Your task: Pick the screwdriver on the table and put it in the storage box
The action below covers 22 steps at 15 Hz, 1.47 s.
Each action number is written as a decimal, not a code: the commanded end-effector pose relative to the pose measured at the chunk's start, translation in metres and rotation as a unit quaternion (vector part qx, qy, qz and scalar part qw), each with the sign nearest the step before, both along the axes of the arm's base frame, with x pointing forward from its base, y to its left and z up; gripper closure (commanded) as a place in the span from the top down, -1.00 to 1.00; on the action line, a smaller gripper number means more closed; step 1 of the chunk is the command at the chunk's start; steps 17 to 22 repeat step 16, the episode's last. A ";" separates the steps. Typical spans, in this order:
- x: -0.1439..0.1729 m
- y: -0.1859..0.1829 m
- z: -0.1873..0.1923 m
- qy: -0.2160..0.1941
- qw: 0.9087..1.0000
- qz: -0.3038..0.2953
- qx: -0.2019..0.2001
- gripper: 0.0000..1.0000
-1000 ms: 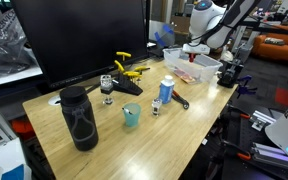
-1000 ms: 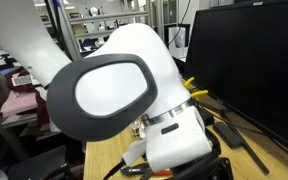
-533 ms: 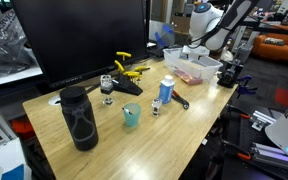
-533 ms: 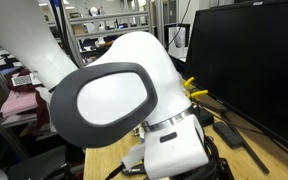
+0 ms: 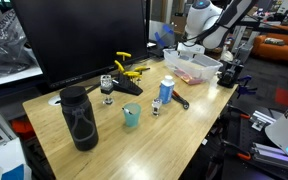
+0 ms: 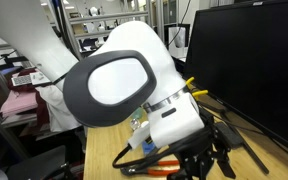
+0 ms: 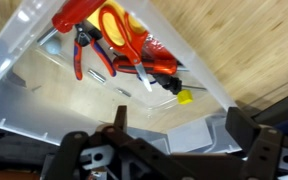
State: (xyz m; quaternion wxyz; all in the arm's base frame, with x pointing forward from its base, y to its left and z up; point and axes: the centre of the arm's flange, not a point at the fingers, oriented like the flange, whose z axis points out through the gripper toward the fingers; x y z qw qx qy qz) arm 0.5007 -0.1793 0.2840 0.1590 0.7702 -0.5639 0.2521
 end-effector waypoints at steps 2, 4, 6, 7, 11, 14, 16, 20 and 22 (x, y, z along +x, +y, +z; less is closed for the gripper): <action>0.005 0.035 0.021 -0.045 0.995 0.085 0.038 1.00; 0.009 0.057 0.029 -0.047 0.989 0.134 0.048 1.00; 0.018 0.063 0.023 -0.045 0.992 0.116 0.036 1.00; 0.017 0.069 0.024 -0.045 0.991 0.121 0.042 1.00; 0.016 0.064 0.023 -0.044 0.992 0.116 0.040 1.00; 0.016 0.064 0.023 -0.043 0.991 0.116 0.039 1.00; 0.016 0.064 0.023 -0.043 0.992 0.116 0.039 1.00; 0.016 0.064 0.023 -0.043 0.992 0.116 0.039 1.00; 0.016 0.064 0.023 -0.043 0.992 0.116 0.039 1.00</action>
